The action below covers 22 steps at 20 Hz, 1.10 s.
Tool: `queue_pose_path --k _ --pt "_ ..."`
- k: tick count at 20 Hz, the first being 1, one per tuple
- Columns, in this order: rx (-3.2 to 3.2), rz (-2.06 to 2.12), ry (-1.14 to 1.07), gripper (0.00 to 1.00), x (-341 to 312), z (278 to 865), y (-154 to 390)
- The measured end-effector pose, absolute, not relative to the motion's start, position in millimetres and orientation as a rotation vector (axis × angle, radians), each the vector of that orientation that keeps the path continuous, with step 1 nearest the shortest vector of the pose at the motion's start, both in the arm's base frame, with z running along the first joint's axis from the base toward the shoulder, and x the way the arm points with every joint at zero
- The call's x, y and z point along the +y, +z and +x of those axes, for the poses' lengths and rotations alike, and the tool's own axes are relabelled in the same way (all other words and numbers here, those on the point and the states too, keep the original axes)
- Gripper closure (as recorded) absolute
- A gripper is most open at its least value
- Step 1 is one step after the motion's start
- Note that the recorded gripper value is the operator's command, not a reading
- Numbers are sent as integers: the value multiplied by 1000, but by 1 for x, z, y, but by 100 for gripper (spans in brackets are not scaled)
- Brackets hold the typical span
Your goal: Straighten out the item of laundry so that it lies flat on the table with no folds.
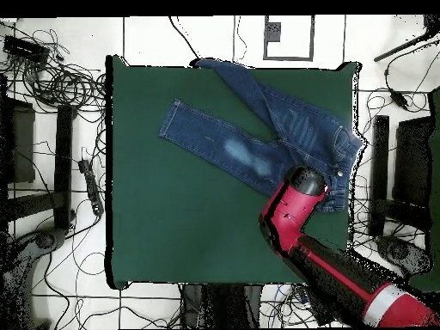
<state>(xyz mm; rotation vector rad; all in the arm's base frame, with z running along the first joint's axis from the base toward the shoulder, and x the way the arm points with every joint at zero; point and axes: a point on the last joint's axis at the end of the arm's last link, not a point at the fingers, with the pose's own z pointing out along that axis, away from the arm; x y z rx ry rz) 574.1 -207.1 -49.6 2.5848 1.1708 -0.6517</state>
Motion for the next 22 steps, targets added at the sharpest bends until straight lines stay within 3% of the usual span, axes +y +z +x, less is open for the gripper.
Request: queue_pose_path --k 22 --pt "946 2541 -562 100 -194 562 -53"
